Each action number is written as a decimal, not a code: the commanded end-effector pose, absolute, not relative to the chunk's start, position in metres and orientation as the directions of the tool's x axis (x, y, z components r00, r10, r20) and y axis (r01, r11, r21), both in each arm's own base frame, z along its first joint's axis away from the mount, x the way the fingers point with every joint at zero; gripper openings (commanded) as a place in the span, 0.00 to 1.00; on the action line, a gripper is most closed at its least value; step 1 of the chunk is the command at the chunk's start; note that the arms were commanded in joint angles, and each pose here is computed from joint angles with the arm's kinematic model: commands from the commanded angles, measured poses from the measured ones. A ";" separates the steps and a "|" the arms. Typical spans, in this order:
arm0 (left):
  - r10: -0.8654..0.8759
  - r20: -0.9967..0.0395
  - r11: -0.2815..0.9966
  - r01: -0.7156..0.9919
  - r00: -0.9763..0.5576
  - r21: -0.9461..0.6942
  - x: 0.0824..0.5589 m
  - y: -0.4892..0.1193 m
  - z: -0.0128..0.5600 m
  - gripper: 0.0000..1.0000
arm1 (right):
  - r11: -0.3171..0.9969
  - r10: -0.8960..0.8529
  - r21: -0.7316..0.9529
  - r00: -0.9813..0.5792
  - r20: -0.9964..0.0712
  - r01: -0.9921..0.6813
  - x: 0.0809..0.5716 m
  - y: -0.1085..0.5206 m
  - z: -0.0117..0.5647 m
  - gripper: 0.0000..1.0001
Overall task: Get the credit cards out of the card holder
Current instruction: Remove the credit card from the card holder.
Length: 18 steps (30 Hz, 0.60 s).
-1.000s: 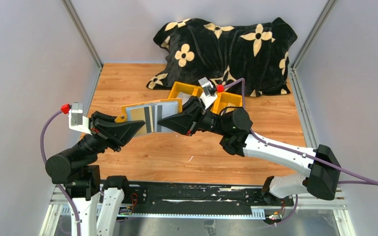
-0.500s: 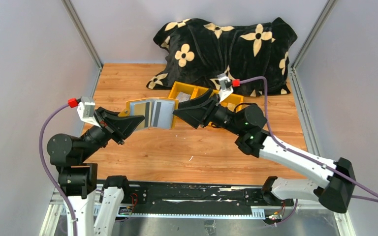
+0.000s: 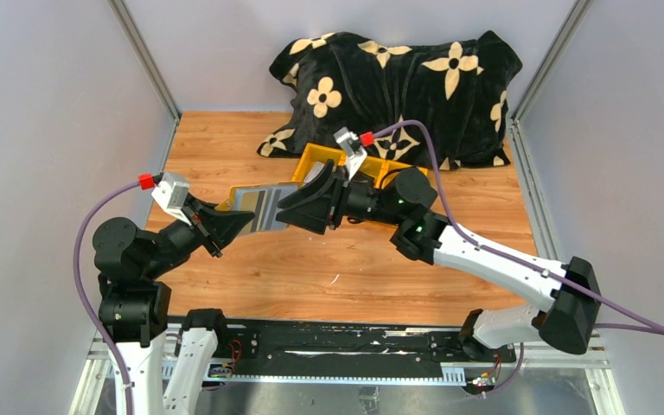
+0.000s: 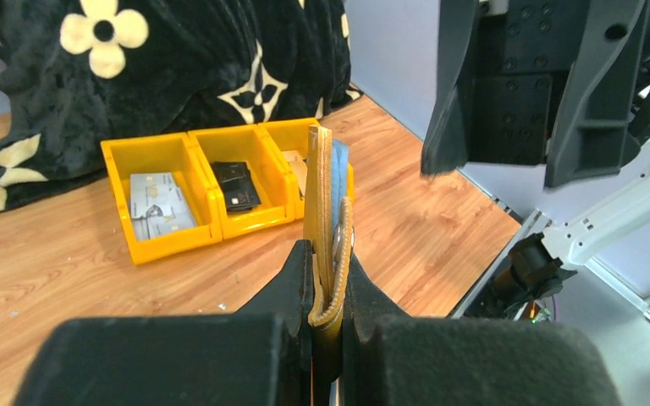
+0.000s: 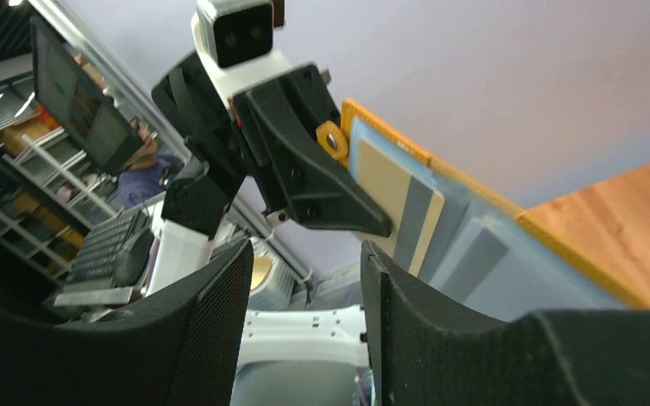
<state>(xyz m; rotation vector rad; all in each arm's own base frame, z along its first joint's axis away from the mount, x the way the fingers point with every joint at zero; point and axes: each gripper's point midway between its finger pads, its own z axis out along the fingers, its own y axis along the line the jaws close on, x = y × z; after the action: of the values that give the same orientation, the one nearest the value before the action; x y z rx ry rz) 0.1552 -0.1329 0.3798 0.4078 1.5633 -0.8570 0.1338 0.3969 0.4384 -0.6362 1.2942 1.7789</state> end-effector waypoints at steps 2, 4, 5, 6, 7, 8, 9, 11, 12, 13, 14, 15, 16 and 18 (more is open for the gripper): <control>-0.215 -0.961 0.622 0.733 -0.176 -0.274 0.147 -0.139 0.393 0.00 | -0.253 0.221 0.524 -0.576 -0.787 -0.813 0.107 0.410 0.437 0.53; -0.229 -0.954 0.589 0.753 -0.192 -0.293 0.143 -0.143 0.398 0.00 | -0.253 0.205 0.532 -0.582 -0.787 -0.808 0.107 0.412 0.430 0.53; -0.236 -0.951 0.571 0.763 -0.200 -0.302 0.141 -0.146 0.400 0.00 | -0.249 0.200 0.537 -0.585 -0.786 -0.806 0.107 0.412 0.428 0.53; -0.244 -0.947 0.553 0.772 -0.209 -0.313 0.138 -0.148 0.403 0.00 | -0.246 0.194 0.540 -0.586 -0.786 -0.805 0.107 0.412 0.425 0.53; -0.250 -0.944 0.536 0.781 -0.215 -0.320 0.136 -0.150 0.405 0.00 | -0.240 0.189 0.544 -0.588 -0.786 -0.804 0.108 0.412 0.422 0.54; -0.260 -0.940 0.517 0.790 -0.222 -0.330 0.133 -0.152 0.409 0.00 | -0.234 0.184 0.547 -0.589 -0.787 -0.804 0.108 0.413 0.420 0.54; -0.266 -0.938 0.501 0.799 -0.224 -0.333 0.130 -0.153 0.412 0.00 | -0.229 0.178 0.548 -0.588 -0.789 -0.804 0.108 0.413 0.418 0.54; -0.278 -0.932 0.473 0.811 -0.233 -0.344 0.125 -0.156 0.417 0.00 | -0.224 0.173 0.550 -0.588 -0.790 -0.804 0.109 0.414 0.415 0.54; -0.283 -0.929 0.460 0.815 -0.240 -0.351 0.123 -0.157 0.419 0.00 | -0.221 0.172 0.551 -0.588 -0.790 -0.805 0.109 0.414 0.415 0.54; -0.287 -0.927 0.450 0.821 -0.241 -0.352 0.121 -0.158 0.421 0.00 | -0.220 0.170 0.550 -0.587 -0.792 -0.806 0.110 0.415 0.414 0.54; -0.291 -0.925 0.442 0.823 -0.244 -0.356 0.119 -0.159 0.423 0.00 | -0.215 0.168 0.552 -0.588 -0.791 -0.805 0.110 0.415 0.413 0.54; -0.292 -0.925 0.434 0.828 -0.243 -0.355 0.117 -0.160 0.425 0.00 | -0.215 0.166 0.551 -0.587 -0.793 -0.806 0.110 0.416 0.413 0.54; -0.293 -0.924 0.430 0.830 -0.245 -0.356 0.116 -0.160 0.426 0.00 | -0.214 0.166 0.551 -0.586 -0.793 -0.806 0.111 0.416 0.413 0.54; -0.293 -0.923 0.422 0.833 -0.248 -0.358 0.113 -0.161 0.427 0.00 | -0.218 0.171 0.549 -0.586 -0.792 -0.807 0.111 0.416 0.415 0.54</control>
<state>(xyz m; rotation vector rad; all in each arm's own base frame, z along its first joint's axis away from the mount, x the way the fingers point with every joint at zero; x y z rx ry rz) 0.1312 -0.1549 0.4070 0.4479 1.5133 -1.1078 0.1168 0.4163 0.4063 -0.7607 1.3979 1.8665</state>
